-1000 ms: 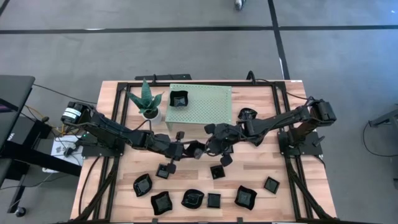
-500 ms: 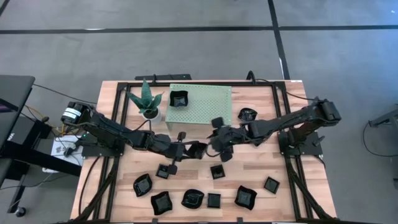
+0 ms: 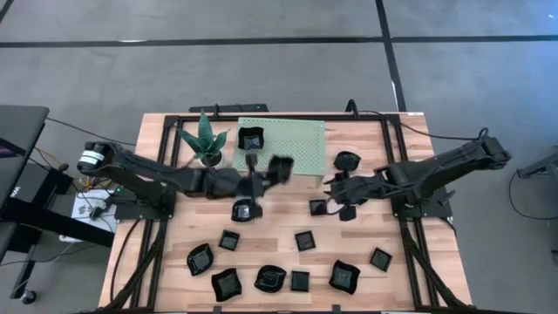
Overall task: Pick & Place Mini shaped plates
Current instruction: Stack the distorted square plate on top of the other distorted square plate on the shelf
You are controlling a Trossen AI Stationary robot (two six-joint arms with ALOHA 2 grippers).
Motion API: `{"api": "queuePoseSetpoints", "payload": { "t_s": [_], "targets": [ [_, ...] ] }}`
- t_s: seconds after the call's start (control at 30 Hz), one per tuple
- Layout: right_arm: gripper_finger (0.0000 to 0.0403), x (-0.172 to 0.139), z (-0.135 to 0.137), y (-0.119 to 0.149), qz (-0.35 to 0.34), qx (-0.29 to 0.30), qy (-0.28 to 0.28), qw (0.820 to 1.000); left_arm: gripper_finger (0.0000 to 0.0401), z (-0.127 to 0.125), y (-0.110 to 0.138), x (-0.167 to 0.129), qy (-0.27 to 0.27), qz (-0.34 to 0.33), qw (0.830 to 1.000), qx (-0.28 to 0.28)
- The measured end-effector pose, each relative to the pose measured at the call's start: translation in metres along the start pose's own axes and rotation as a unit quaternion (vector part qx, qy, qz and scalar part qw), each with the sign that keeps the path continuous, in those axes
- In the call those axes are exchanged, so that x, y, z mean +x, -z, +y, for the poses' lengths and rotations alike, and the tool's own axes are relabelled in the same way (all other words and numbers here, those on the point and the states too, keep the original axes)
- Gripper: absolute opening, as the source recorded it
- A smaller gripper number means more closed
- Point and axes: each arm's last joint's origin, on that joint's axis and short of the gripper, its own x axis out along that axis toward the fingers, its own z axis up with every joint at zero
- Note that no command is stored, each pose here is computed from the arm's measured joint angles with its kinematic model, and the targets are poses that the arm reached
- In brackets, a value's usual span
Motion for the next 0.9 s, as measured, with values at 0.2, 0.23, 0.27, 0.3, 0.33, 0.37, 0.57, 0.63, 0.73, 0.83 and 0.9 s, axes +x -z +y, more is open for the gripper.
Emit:
{"api": "queuePoseSetpoints", "payload": {
  "t_s": [0.2,0.23,0.27,0.3,0.33,0.37,0.57,0.63,0.73,0.83,0.9],
  "targets": [
    [0.0108,-0.007,-0.01,0.018,-0.01,0.018,0.017,1.0,0.0009,0.059,0.004,-0.016,-0.07,0.035,0.997,-0.016],
    [0.0108,-0.009,-0.012,0.018,-0.014,0.031,0.02,0.999,0.0009,0.066,0.008,-0.018,-0.079,0.049,0.996,-0.019],
    [0.0108,-0.01,-0.014,0.019,-0.016,0.04,0.023,0.999,0.0009,0.073,0.012,-0.018,-0.088,0.06,0.994,-0.027],
    [0.0108,-0.011,-0.016,0.018,-0.021,0.05,0.026,0.998,0.0008,0.079,0.018,-0.019,-0.093,0.078,0.992,-0.032],
    [0.0108,-0.012,-0.017,0.018,-0.026,0.056,0.028,0.998,0.0008,0.083,0.024,-0.019,-0.095,0.098,0.99,-0.039],
    [0.0108,-0.012,-0.018,0.018,-0.027,0.058,0.029,0.998,0.0007,0.087,0.029,-0.018,-0.095,0.111,0.988,-0.041],
    [0.0108,-0.01,-0.018,0.017,-0.026,0.058,0.028,0.998,0.0008,0.094,0.045,-0.013,-0.087,0.153,0.983,-0.044],
    [0.0108,-0.008,-0.017,0.017,-0.025,0.058,0.028,0.998,0.0007,0.096,0.047,-0.013,-0.09,0.157,0.982,-0.044],
    [0.0108,-0.007,-0.017,0.017,-0.021,0.056,0.027,0.998,0.001,0.097,0.051,-0.013,-0.088,0.172,0.98,-0.052],
    [0.0108,-0.005,-0.015,0.018,-0.014,0.053,0.025,0.998,0.001,0.096,0.056,-0.014,-0.084,0.193,0.975,-0.072],
    [0.0108,-0.004,-0.015,0.016,-0.017,0.055,0.026,0.998,0.0008,0.095,0.057,-0.014,-0.082,0.201,0.973,-0.083]
  ]
}}
